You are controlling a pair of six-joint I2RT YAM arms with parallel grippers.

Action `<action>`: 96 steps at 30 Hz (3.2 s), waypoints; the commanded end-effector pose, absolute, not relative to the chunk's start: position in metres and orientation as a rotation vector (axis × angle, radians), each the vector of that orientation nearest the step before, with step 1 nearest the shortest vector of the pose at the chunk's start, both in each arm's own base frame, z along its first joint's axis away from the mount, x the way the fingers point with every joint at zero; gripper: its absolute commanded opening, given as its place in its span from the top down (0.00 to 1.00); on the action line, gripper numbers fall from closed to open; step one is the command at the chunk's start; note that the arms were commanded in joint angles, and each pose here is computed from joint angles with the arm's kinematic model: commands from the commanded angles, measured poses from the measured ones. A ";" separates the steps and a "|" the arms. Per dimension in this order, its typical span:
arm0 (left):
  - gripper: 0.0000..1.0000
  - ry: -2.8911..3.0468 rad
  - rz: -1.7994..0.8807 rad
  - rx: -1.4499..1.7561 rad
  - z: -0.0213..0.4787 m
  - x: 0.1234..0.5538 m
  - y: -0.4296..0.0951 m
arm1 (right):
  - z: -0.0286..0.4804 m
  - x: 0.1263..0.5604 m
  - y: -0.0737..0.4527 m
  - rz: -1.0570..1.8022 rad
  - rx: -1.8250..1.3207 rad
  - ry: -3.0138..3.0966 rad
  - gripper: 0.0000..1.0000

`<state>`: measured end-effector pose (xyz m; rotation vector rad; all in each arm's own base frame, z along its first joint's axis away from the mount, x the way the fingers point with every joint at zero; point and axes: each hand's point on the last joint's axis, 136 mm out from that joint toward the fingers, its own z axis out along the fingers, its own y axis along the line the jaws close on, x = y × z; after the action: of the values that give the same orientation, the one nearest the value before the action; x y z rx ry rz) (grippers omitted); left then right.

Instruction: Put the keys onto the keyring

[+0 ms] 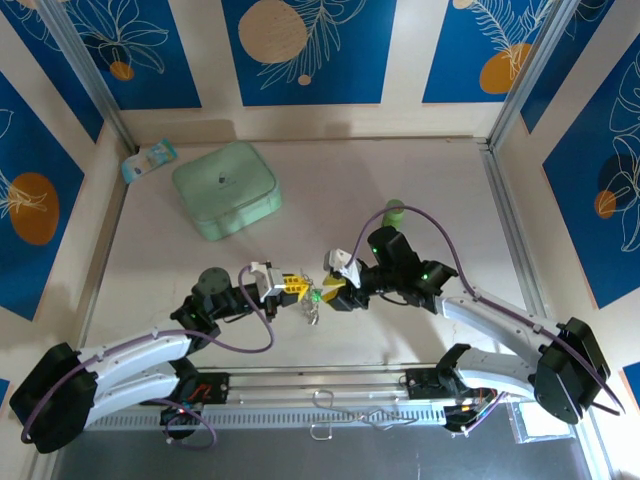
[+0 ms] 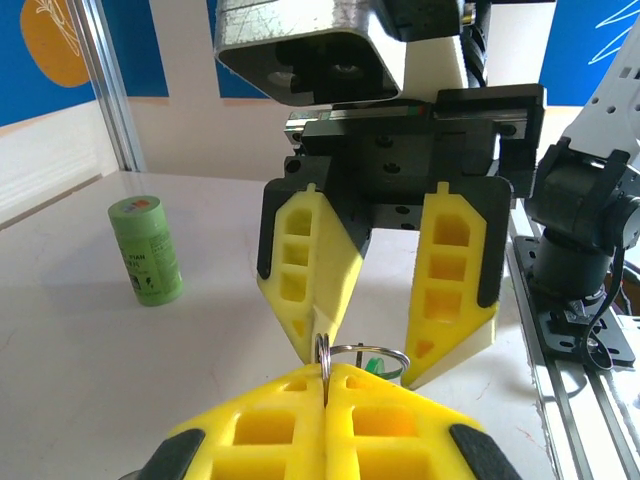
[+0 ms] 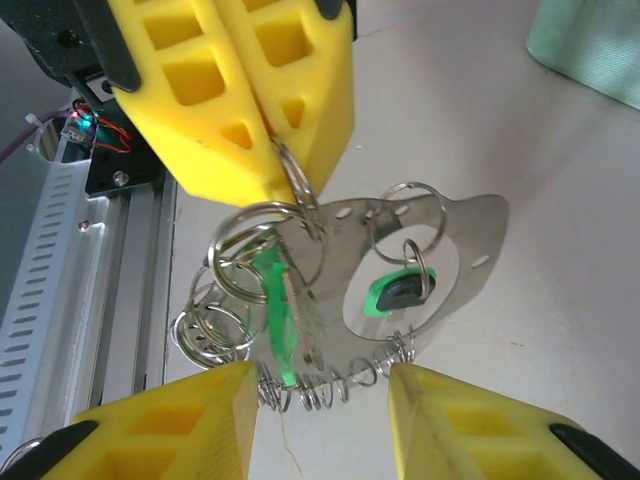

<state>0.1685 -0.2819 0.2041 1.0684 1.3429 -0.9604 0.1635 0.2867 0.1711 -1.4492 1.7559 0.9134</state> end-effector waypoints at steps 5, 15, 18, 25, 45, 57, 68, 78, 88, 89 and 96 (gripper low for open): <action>1.00 1.270 -0.993 1.059 0.220 0.164 -0.284 | 0.182 0.159 0.298 0.954 -1.491 1.685 0.67; 1.00 1.242 -1.000 1.053 0.226 0.164 -0.285 | 0.176 0.158 0.298 0.944 -1.554 1.702 0.98; 1.00 1.202 -0.987 1.053 0.231 0.164 -0.285 | 0.166 0.154 0.297 0.945 -1.591 1.732 0.99; 1.00 1.166 -0.946 1.072 0.235 0.164 -0.284 | 0.166 0.154 0.297 0.947 -1.580 1.740 0.88; 1.00 1.146 -1.021 1.131 0.228 0.152 -0.291 | 0.207 0.162 0.302 1.019 -1.451 1.587 0.71; 1.00 1.145 -1.020 1.112 0.229 0.154 -0.291 | 0.204 0.160 0.309 1.033 -1.485 1.579 1.00; 0.71 1.362 -0.915 1.246 0.198 0.158 -0.287 | 0.202 0.156 0.297 0.809 -1.692 1.610 1.00; 0.90 1.371 -0.894 1.267 0.201 0.161 -0.288 | 0.194 0.151 0.302 0.638 -1.887 1.620 1.00; 1.00 1.316 -0.923 1.200 0.209 0.160 -0.288 | 0.240 0.152 0.299 1.035 -1.552 1.493 0.72; 1.00 1.308 -0.951 1.162 0.211 0.160 -0.288 | 0.238 0.151 0.299 1.071 -1.528 1.486 0.72; 1.00 1.234 -1.038 1.069 0.219 0.158 -0.289 | 0.218 0.159 0.302 1.080 -1.433 1.540 0.73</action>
<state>0.1613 -0.2875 0.1910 1.1267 1.3497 -0.9923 0.1592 0.2959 0.2081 -1.4867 1.5825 1.0192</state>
